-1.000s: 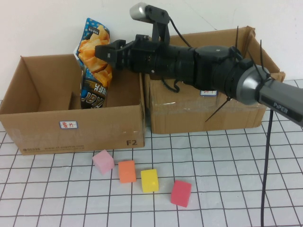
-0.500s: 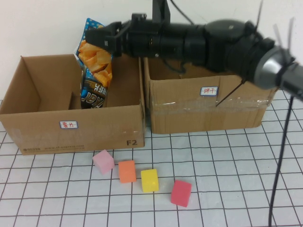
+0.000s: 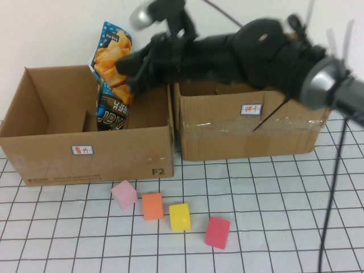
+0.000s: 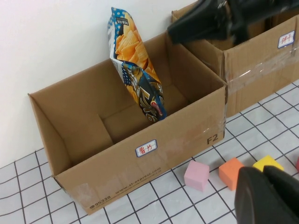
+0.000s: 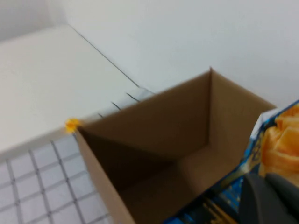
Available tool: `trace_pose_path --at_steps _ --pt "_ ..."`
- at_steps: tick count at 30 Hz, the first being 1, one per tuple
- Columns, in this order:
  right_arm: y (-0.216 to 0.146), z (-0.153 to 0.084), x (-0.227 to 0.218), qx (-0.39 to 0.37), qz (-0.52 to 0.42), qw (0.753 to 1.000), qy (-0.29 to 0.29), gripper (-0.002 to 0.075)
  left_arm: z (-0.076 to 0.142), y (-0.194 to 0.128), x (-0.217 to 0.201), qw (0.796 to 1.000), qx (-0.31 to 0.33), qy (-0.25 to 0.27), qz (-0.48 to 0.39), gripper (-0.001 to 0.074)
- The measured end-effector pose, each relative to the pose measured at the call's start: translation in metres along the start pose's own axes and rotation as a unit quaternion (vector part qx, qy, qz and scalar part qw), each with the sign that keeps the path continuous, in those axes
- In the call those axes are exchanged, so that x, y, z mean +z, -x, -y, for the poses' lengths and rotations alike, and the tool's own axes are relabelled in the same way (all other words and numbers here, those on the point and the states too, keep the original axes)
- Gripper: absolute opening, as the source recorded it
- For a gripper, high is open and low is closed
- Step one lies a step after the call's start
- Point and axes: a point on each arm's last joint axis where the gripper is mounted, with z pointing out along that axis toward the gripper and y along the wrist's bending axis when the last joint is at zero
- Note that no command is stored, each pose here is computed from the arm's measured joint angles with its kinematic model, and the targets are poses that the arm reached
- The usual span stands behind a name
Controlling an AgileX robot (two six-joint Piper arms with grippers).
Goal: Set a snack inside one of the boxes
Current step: Place the potato chip in the potato chip box
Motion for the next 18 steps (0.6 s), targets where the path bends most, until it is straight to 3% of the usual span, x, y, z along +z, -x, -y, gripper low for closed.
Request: trace_pose_path --at_steps 8,14,18 --pt "-0.03 -0.017 0.036 -0.06 -0.027 0.997 -0.03 0.0005 0.0 0.0 0.0 1.0 -0.026 0.0 0.0 -0.0001" --pt "-0.045 -0.008 0.046 -0.063 -0.031 0.996 -0.063 0.0004 0.0 0.0 0.0 1.0 -0.031 -0.003 0.0 -0.0001" --pt "-0.062 -0.004 0.059 -0.058 -0.046 0.996 -0.054 0.0003 0.002 0.0 0.0 0.999 -0.037 -0.009 0.0 -0.0001"
